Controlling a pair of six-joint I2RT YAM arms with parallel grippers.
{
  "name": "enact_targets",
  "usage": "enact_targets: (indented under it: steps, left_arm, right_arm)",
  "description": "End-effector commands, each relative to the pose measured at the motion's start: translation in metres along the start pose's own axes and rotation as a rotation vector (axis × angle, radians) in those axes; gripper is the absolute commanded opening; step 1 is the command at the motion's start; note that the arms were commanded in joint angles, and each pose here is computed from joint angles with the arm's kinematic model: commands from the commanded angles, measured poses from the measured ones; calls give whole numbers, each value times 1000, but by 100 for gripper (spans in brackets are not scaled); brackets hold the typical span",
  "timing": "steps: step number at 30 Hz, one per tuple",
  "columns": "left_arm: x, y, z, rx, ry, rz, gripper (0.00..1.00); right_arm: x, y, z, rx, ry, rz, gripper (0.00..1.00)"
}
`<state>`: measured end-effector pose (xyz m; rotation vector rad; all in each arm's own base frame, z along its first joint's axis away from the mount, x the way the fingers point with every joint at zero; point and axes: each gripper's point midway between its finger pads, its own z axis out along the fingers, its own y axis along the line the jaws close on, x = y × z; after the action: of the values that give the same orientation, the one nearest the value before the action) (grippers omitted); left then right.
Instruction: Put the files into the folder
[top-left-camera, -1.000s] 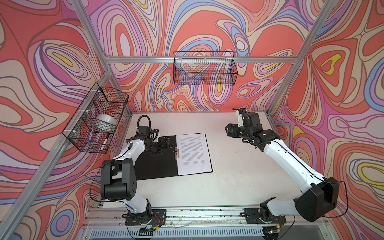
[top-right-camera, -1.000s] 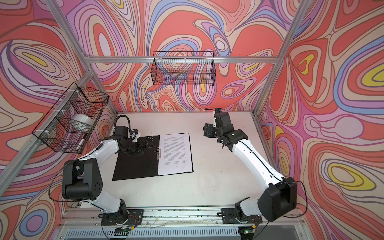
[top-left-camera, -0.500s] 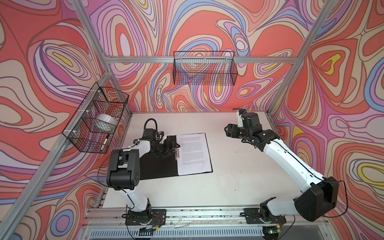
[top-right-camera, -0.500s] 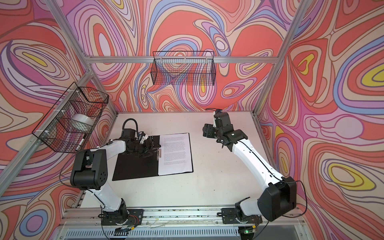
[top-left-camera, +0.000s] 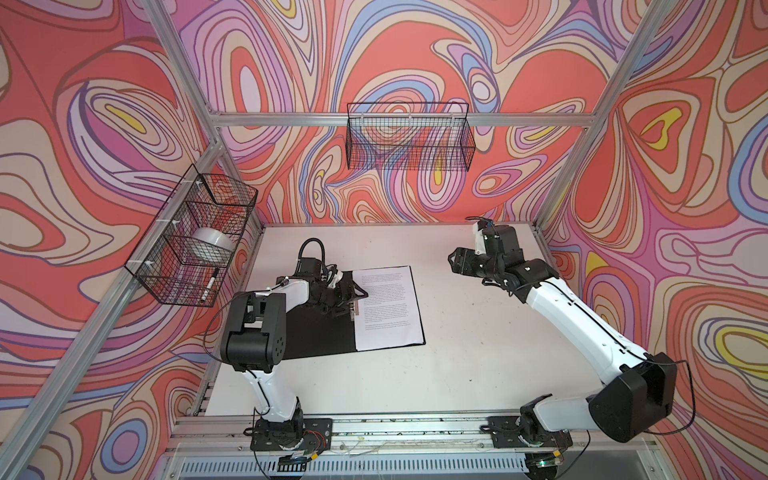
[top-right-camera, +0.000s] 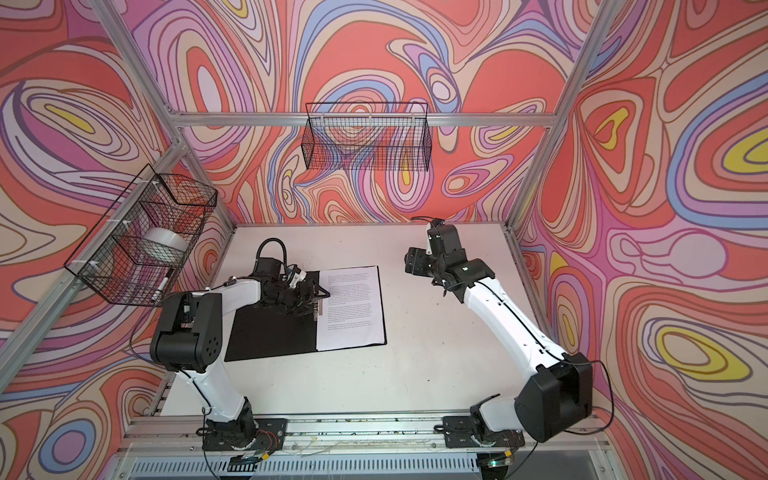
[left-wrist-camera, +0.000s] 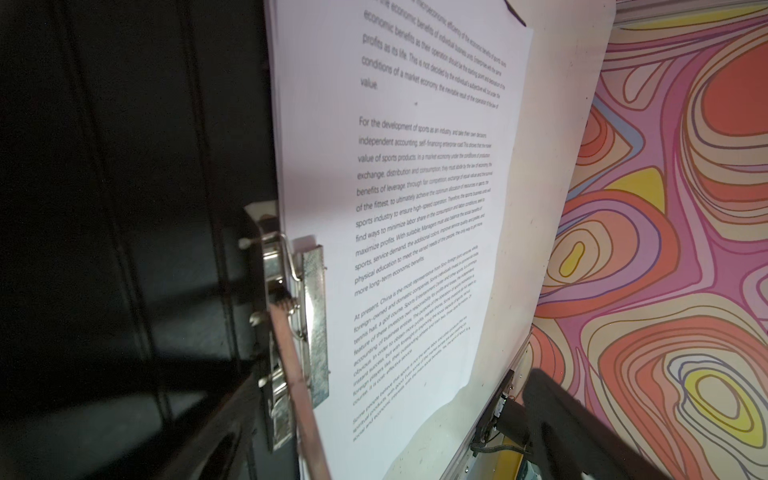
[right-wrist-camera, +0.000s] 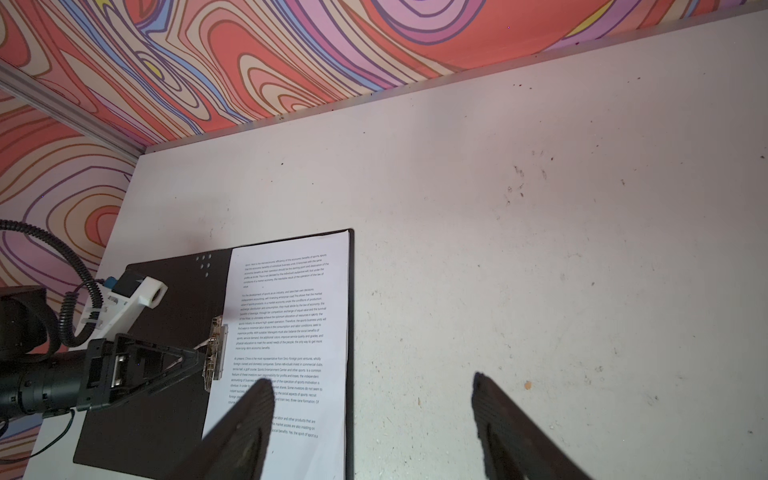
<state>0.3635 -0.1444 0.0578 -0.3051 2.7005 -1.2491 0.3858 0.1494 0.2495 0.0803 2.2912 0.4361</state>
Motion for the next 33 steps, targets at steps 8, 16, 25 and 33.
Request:
enact_targets:
  steps: [8,16,25,33]
  left_arm:
    - [-1,-15,19,23,54,32,100]
    - [6,-32,39,27,96,71,100]
    - [11,-55,66,44,144,93,100]
    - [14,-61,62,36,138,122,100]
  right_arm:
    - [11,-4,3,8,24,-2,78]
    - [13,-6,-1,14,24,-9,78]
    - [15,-8,-2,21,34,-16,78]
    - [14,-9,-4,31,32,-20,78]
